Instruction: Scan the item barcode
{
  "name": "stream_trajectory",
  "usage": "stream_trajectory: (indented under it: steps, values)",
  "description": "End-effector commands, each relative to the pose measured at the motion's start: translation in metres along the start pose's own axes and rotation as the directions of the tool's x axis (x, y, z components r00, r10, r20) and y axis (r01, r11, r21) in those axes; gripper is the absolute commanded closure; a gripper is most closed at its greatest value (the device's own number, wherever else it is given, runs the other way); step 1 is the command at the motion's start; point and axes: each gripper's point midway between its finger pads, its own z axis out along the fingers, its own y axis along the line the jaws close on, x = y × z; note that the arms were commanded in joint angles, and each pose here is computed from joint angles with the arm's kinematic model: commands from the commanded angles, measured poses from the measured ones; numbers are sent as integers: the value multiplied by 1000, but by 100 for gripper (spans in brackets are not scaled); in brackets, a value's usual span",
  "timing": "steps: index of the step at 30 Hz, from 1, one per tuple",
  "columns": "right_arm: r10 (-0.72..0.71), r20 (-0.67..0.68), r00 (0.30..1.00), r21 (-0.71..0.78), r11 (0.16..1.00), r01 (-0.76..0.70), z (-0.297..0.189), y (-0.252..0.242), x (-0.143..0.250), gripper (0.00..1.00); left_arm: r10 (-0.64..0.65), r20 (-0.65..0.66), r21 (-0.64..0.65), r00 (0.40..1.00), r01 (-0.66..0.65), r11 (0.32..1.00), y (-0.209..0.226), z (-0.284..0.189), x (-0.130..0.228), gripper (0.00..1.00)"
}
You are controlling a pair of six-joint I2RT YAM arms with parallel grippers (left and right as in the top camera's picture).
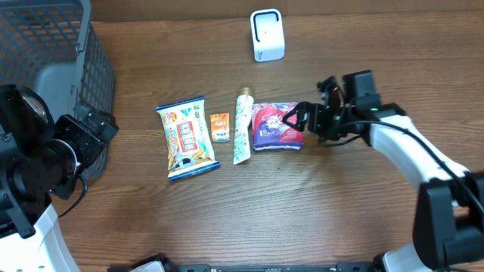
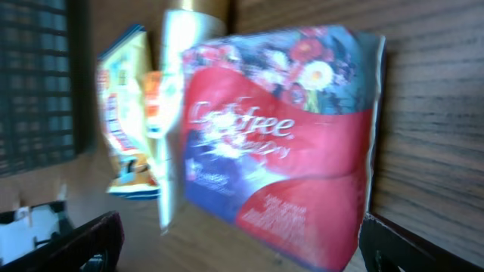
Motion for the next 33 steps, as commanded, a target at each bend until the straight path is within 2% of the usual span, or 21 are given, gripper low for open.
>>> stream_trajectory:
  steps: [1,4,5,8,9,24,27,30,33]
  values:
    - [66,34,997,124,990,-70,13,-23,-9,0,5,7,2,1000,-5,1000,1,-2,-1,0]
    - [70,26,997,131,989,-73,21,-29,-8,0,5,7,2,1000,-5,1000,1,-2,-1,0]
    - [71,25,997,132,988,-74,22,-31,-8,4,5,7,2,1000,-5,1000,1,-2,-1,0]
    - [73,37,997,167,983,-78,22,-38,-9,23,5,7,2,1000,-5,1000,1,-2,-1,0]
    - [72,40,997,178,981,-78,21,-40,-9,25,5,7,2,1000,-5,1000,1,-2,-1,0]
    - [73,21,997,185,980,-75,27,-44,2,24,5,7,2,1000,-5,1000,1,-2,-1,0]
    - [75,19,997,192,978,-77,27,-45,3,30,5,7,2,1000,-5,1000,1,-2,-1,0]
    - [81,21,996,226,971,-84,26,-52,5,39,5,7,2,1000,-5,1000,1,-2,-1,0]
    - [77,11,997,256,964,-77,25,-58,8,43,5,7,2,1000,-5,1000,1,-2,-1,0]
